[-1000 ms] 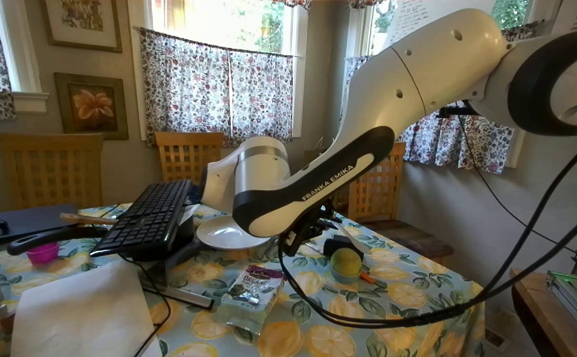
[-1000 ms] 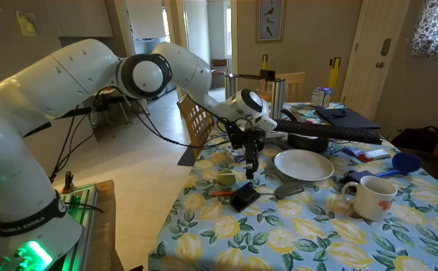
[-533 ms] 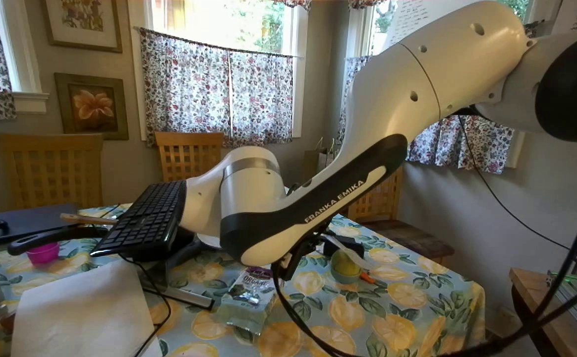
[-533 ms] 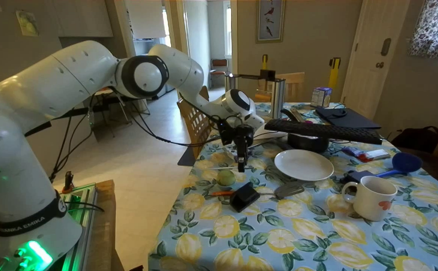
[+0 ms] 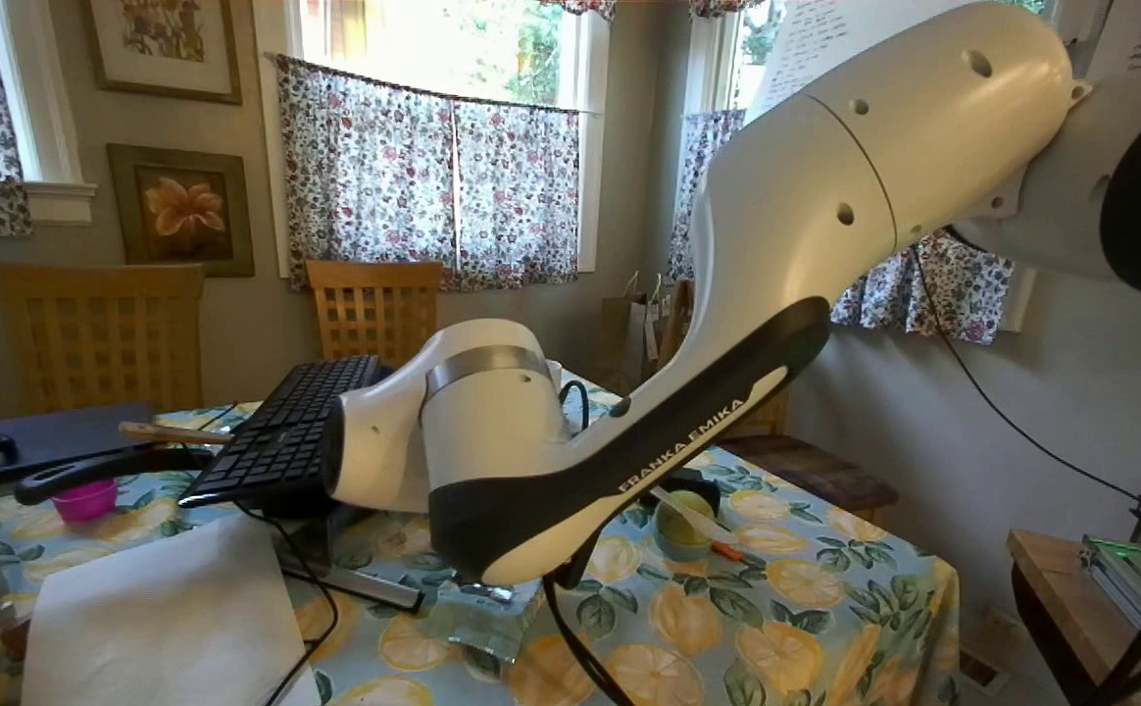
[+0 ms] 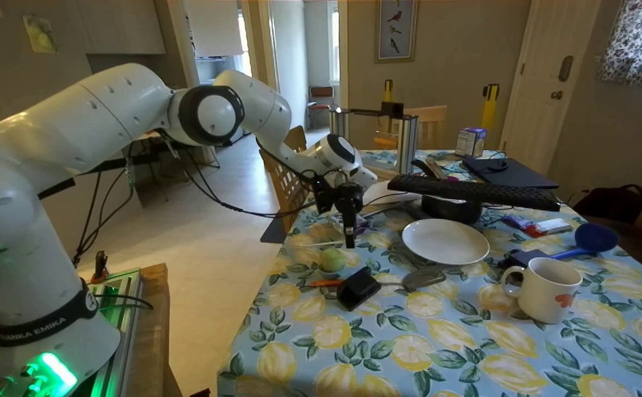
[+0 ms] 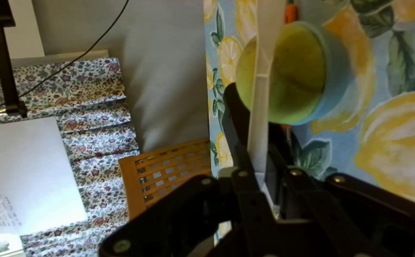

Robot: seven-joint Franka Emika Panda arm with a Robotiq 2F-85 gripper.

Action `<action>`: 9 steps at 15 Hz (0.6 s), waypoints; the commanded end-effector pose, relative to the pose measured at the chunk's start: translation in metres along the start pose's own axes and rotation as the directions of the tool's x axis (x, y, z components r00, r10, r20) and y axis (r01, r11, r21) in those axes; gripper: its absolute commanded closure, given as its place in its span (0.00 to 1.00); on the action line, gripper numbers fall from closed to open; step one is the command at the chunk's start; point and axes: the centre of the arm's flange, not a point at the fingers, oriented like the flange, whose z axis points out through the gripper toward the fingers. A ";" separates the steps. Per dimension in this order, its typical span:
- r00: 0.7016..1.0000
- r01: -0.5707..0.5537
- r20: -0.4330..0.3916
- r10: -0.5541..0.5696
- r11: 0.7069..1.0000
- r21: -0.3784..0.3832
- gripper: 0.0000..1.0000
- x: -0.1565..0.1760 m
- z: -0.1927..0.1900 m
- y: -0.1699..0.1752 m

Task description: Pick up the folk from the cup and put it on the table

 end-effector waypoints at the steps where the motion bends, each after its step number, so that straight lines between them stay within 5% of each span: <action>1: 0.995 0.011 -0.097 -0.018 0.997 -0.075 0.96 -0.012 -0.021 0.037; 9: 0.984 0.142 -0.069 -0.166 0.953 -0.268 0.96 -0.007 0.004 0.011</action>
